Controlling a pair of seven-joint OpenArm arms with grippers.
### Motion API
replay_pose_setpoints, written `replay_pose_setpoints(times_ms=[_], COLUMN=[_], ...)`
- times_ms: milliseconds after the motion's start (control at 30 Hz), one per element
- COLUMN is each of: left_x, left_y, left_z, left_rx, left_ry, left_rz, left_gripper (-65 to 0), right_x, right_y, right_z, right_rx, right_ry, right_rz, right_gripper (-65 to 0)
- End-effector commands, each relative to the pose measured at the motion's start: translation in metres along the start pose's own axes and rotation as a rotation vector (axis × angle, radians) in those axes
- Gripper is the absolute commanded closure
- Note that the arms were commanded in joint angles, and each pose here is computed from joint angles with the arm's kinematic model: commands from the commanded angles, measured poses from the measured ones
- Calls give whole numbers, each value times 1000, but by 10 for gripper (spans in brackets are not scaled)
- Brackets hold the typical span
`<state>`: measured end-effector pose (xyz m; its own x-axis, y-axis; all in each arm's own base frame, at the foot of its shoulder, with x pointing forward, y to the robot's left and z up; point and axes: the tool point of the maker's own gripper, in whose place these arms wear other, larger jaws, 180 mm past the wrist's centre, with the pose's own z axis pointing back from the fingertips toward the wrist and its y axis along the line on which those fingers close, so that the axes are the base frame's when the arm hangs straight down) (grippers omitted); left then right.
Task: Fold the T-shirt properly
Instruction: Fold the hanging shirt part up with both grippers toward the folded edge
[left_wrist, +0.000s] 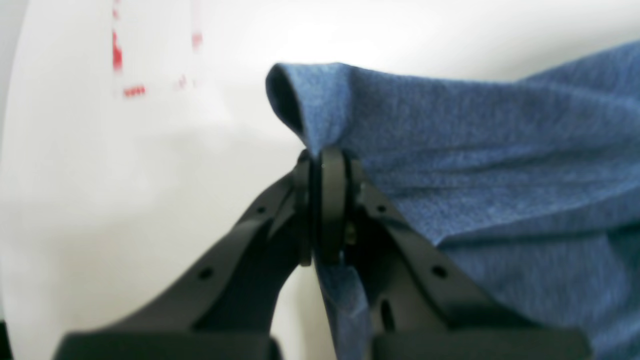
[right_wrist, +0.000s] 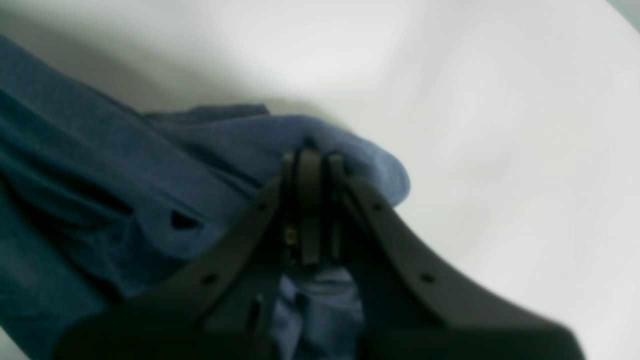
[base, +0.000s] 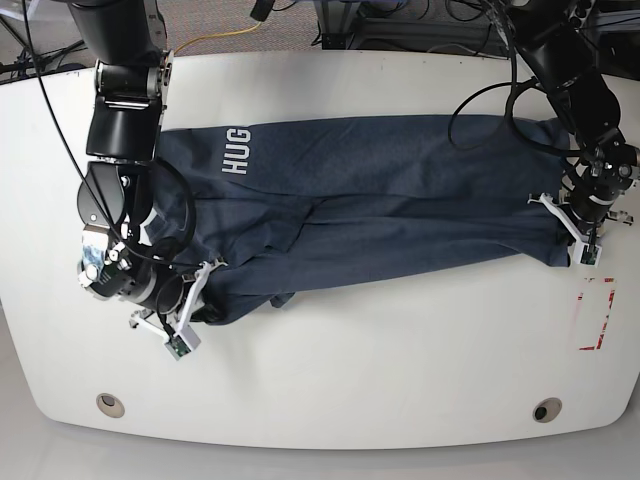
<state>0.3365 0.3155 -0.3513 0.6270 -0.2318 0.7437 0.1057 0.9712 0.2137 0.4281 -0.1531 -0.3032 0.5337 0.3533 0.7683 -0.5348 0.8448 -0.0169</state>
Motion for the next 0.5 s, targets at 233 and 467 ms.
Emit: replay_pose_setpoints(times_ms=[233,467], left_x=[-5,-32], left_y=[15,8], left_z=[28,40], left_rx=[43,37], left_ry=[-50,7], left_rz=[9,-16], left_gripper=[0,0], right_x=[-12,-37], right_y=[4,38], right_z=[41,50], right_rx=[-89,-65], right_ry=[-14,-3], right_rz=[61,70], right_gripper=[0,0])
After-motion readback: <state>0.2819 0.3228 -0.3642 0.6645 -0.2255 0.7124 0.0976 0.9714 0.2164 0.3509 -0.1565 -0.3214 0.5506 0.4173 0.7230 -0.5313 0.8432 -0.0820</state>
